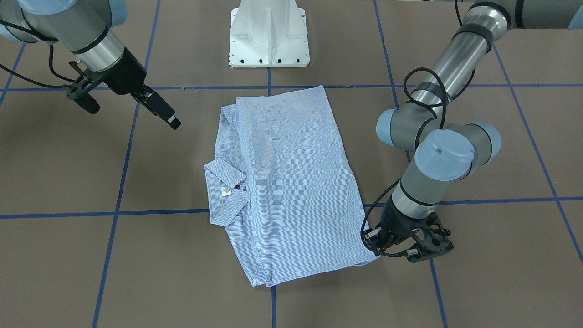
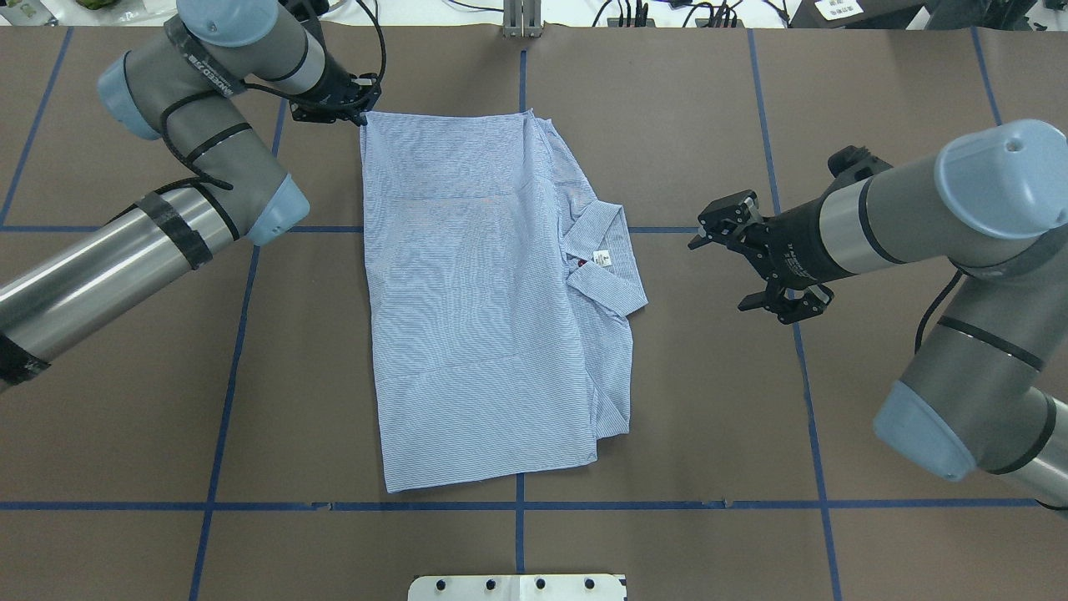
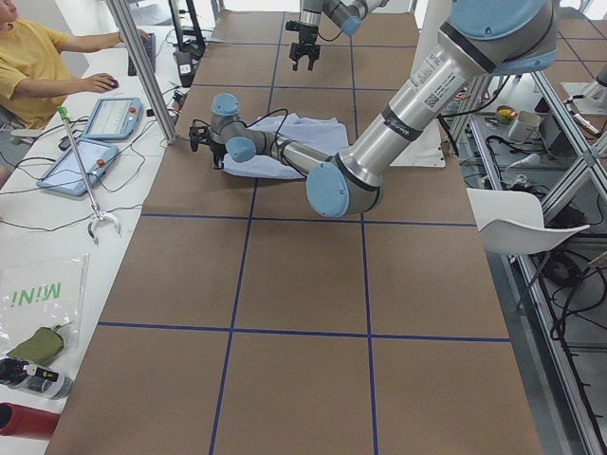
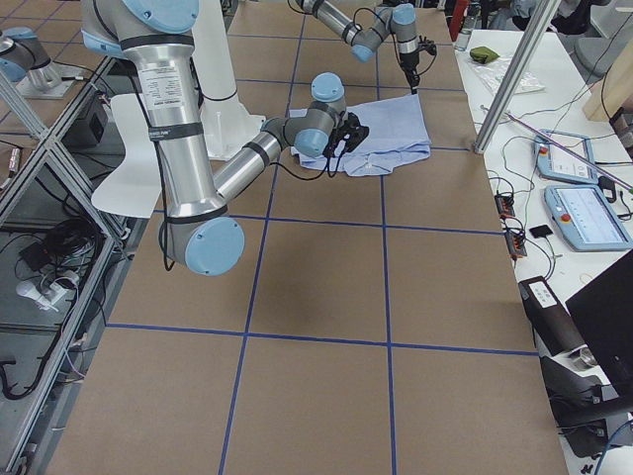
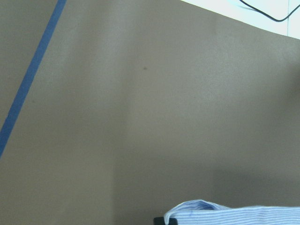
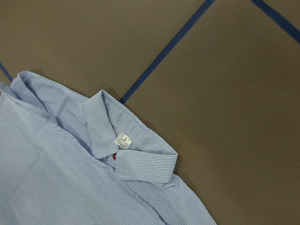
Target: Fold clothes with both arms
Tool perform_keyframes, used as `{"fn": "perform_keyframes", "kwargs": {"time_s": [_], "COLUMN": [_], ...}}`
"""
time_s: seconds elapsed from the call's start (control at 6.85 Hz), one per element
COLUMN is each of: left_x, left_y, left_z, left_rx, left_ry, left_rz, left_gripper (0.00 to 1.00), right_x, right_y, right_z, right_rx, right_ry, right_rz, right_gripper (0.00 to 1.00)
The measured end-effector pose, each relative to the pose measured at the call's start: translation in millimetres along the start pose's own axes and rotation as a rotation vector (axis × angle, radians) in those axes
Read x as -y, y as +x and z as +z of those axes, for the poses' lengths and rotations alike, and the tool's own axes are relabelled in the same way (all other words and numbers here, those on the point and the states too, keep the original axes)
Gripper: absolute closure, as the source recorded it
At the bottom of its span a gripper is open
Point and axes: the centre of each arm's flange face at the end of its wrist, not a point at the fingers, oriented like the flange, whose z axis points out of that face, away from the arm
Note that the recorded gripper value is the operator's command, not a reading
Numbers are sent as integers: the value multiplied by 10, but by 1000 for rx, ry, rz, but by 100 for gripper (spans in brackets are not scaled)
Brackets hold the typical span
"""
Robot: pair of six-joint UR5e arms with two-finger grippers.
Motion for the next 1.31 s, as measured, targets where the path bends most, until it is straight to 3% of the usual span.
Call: {"fn": "perform_keyframes", "kwargs": {"time_s": [0.29,0.73,1.02,1.31], "left_x": [44,-189,-295,-307], "left_y": [-12,-670,-874,-908], "left_z": [-136,-788,-938,-953], "left_rx": [-22,-105,-114,-114], "left_ry": [0,-38,-35,-34], "left_rz": [14,37,41,40], "left_gripper": [57,57,57,57], "right_x": [-305,-1056,-1456,-1722], "right_y": [-165,-244,-268,-28], "right_z": [190,715,1269,1569], "right_rx": [51,74,23,-28], "right_ry": [54,104,137,136], "right_rz": [-41,-115,-145,-170], "right_gripper": [0,0,0,2]}}
